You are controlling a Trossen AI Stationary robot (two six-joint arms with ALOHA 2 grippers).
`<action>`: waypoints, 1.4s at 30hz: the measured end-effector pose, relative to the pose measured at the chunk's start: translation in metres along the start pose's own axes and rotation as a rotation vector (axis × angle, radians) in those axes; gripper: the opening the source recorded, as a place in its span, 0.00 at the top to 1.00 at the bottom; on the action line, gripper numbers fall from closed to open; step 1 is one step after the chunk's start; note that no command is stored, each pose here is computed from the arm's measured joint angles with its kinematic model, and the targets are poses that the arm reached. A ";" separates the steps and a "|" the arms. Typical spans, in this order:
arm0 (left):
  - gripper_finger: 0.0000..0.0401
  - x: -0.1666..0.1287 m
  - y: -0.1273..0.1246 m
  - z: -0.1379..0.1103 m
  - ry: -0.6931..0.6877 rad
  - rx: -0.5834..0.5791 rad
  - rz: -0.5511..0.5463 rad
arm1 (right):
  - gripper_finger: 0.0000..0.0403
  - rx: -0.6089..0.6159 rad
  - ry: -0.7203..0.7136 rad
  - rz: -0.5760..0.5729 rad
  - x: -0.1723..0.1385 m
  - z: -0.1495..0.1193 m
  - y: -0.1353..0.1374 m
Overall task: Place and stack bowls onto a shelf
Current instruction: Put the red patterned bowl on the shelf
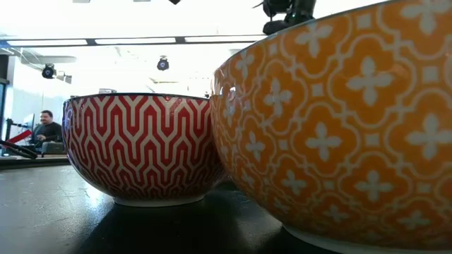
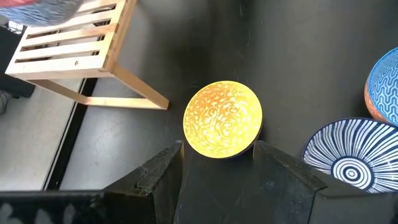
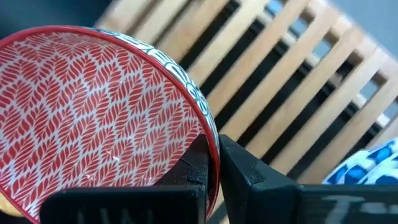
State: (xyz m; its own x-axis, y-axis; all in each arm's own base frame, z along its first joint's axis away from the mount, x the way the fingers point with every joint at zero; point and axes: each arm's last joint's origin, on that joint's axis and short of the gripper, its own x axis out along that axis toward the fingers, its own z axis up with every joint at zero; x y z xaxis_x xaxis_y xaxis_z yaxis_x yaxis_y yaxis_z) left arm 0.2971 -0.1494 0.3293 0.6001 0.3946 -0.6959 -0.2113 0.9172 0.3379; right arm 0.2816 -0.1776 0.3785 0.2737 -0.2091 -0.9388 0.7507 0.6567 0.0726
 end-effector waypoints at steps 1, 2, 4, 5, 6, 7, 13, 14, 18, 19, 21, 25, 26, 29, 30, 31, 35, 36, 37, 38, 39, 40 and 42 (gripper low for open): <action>0.56 0.000 0.000 0.000 0.000 0.000 0.000 | 0.97 -0.003 0.034 -0.009 0.002 0.002 0.001; 0.56 0.000 0.000 0.000 0.000 0.001 0.000 | 0.97 -0.010 0.069 -0.019 0.004 0.002 0.001; 0.56 0.000 0.000 -0.001 0.004 0.002 0.002 | 0.97 -0.019 0.129 -0.057 0.009 0.003 0.001; 0.56 0.000 0.000 -0.001 0.008 0.003 0.003 | 0.97 -0.025 0.141 -0.088 0.013 0.004 0.000; 0.56 0.000 0.000 -0.001 0.010 0.004 0.004 | 0.97 -0.033 0.141 -0.115 0.016 0.006 0.000; 0.56 0.000 0.000 -0.001 0.012 0.004 0.004 | 0.97 -0.034 0.139 -0.120 0.019 0.007 0.000; 0.56 0.000 0.001 -0.002 0.016 0.003 0.006 | 0.97 -0.056 0.144 -0.117 0.021 0.010 -0.005; 0.56 0.000 0.001 -0.002 0.016 0.003 0.007 | 0.97 -0.055 0.143 -0.118 0.021 0.010 -0.006; 0.56 0.000 0.001 -0.002 0.016 0.001 0.007 | 0.97 -0.039 0.118 -0.138 0.020 0.014 -0.012; 0.56 0.000 0.001 -0.002 0.016 0.001 0.007 | 0.97 -0.035 0.109 -0.138 0.020 0.015 -0.013; 0.56 0.000 0.001 -0.002 0.016 0.001 0.007 | 0.97 -0.032 0.096 -0.139 0.020 0.016 -0.014; 0.56 0.000 0.001 -0.002 0.016 0.000 0.007 | 0.97 -0.033 0.088 -0.139 0.022 0.018 -0.013; 0.56 0.000 0.001 -0.002 0.016 0.000 0.007 | 0.97 -0.033 0.090 -0.136 0.023 0.018 -0.013; 0.56 0.000 0.001 -0.002 0.016 0.000 0.007 | 0.97 -0.033 0.091 -0.135 0.023 0.018 -0.013; 0.56 0.000 0.001 -0.002 0.016 0.000 0.007 | 0.97 -0.033 0.091 -0.135 0.023 0.018 -0.013; 0.56 0.000 0.001 -0.002 0.016 0.000 0.007 | 0.97 -0.033 0.091 -0.135 0.023 0.018 -0.013; 0.56 0.000 0.001 -0.002 0.016 0.000 0.007 | 0.96 -0.034 0.090 -0.135 0.023 0.018 -0.012; 0.56 0.000 0.001 -0.002 0.016 0.000 0.007 | 0.95 -0.033 0.089 -0.135 0.023 0.018 -0.012; 0.56 0.000 0.001 -0.002 0.016 0.000 0.007 | 0.93 -0.034 0.088 -0.136 0.024 0.018 -0.012; 0.56 0.000 0.001 -0.002 0.016 0.000 0.007 | 0.92 -0.034 0.088 -0.136 0.024 0.019 -0.012; 0.56 0.000 0.001 -0.002 0.016 0.000 0.007 | 0.90 -0.035 0.090 -0.135 0.025 0.019 -0.012; 0.56 0.000 0.001 -0.002 0.016 -0.001 0.007 | 0.88 -0.035 0.090 -0.134 0.025 0.019 -0.012; 0.56 0.000 0.001 -0.002 0.016 -0.003 0.007 | 0.85 -0.039 0.090 -0.133 0.025 0.019 -0.012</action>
State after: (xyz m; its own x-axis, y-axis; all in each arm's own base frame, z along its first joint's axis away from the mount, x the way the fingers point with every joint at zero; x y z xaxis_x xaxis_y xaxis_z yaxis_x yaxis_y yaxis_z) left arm 0.2952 -0.1487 0.3284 0.5859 0.4020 -0.7036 -0.2178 0.9145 0.3411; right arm 0.2905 -0.2044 0.3606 0.1171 -0.2310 -0.9659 0.7525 0.6553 -0.0655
